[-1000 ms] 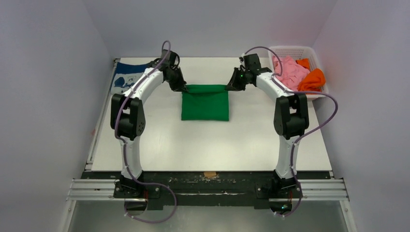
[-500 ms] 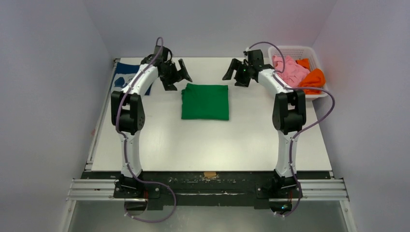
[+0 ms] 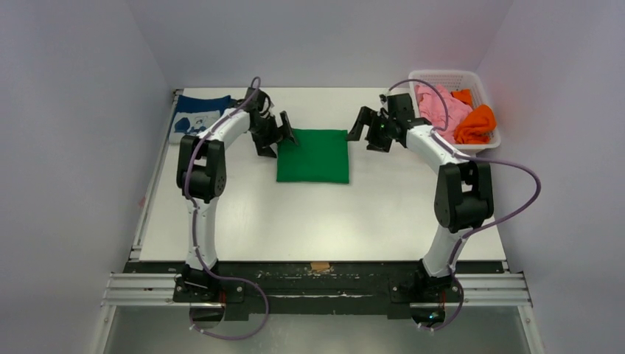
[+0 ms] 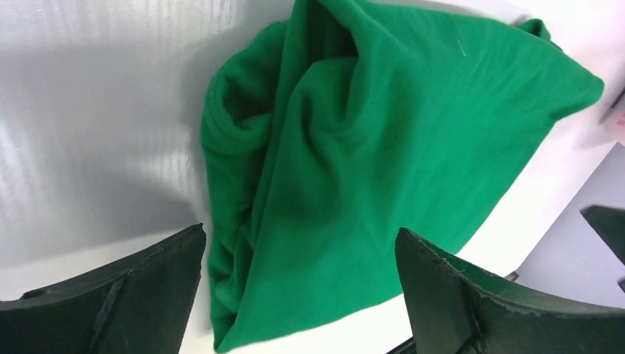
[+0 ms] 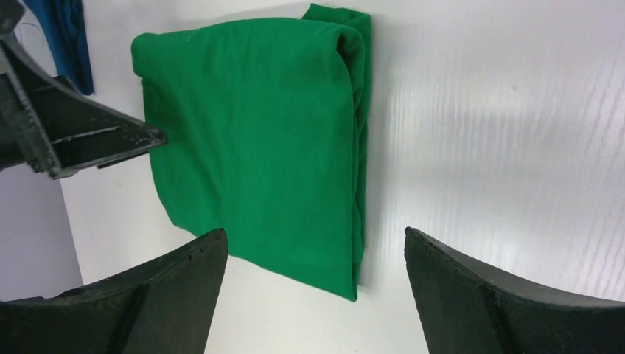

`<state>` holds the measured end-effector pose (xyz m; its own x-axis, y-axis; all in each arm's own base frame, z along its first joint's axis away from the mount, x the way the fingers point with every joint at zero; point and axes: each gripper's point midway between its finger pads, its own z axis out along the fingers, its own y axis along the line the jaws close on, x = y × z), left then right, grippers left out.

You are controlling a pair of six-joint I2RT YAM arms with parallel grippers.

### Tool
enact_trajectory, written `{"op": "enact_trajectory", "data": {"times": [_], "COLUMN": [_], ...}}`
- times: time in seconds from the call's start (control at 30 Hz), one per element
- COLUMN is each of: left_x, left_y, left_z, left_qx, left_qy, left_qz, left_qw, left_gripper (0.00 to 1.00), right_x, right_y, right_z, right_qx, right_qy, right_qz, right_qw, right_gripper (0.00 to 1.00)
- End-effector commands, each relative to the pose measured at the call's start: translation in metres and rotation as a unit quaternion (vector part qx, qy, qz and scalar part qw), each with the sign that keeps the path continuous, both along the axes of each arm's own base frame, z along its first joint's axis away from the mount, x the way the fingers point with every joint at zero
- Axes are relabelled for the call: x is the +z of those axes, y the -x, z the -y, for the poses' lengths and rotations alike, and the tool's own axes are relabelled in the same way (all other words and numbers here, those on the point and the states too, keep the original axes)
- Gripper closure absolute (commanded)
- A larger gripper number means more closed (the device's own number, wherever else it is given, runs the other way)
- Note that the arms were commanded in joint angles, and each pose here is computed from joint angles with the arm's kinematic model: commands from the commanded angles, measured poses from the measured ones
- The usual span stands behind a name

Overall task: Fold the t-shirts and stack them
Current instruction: Put the neatly folded tshirt into the corner of the board with the left arm

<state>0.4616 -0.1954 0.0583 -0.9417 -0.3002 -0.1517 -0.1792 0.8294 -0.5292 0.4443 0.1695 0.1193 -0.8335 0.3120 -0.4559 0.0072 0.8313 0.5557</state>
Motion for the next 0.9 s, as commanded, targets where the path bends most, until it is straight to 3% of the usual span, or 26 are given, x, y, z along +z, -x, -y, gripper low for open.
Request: {"op": "enact_trajectory", "data": {"times": [0.0,0.17,0.23,0.47,0.7,0.87], "left_x": [-0.007,-0.023,-0.023,-0.022,0.009,0.052], "left_y": [-0.011,-0.016,-0.019,-0.029,-0.037,-0.044], "left_z": [0.019,0.037,0.045,0.046,0.012,-0.030], "left_qx": [0.000,0.001,0.000,0.004,0.002,-0.005], "left_qy": [0.028,0.036,0.033,0.008,-0.088,-0.193], "left_qz": [0.005,-0.010,-0.002,0.007,0.065,0.130], "left_qw": [1.000,0.999,0.999,1.000,0.994,0.973], "left_gripper": [0.05,0.14,0.22,0.98,1.00,1.00], "right_x": [0.037,0.050,0.057,0.078,0.087,0.086], "right_y": [-0.001,0.011,0.015,0.022,0.025,0.025], "right_z": [0.008,0.017,0.019,0.027,0.035,0.056], "right_qx": [-0.008,-0.011,-0.009,-0.011,-0.019,-0.059], "right_qy": [0.006,0.012,0.012,0.017,0.033,0.075], "right_qz": [0.060,0.077,0.086,0.118,0.138,0.143], "right_qw": [0.998,0.997,0.996,0.993,0.990,0.985], "right_gripper": [0.12,0.13,0.13,0.14,0.14,0.12]}}
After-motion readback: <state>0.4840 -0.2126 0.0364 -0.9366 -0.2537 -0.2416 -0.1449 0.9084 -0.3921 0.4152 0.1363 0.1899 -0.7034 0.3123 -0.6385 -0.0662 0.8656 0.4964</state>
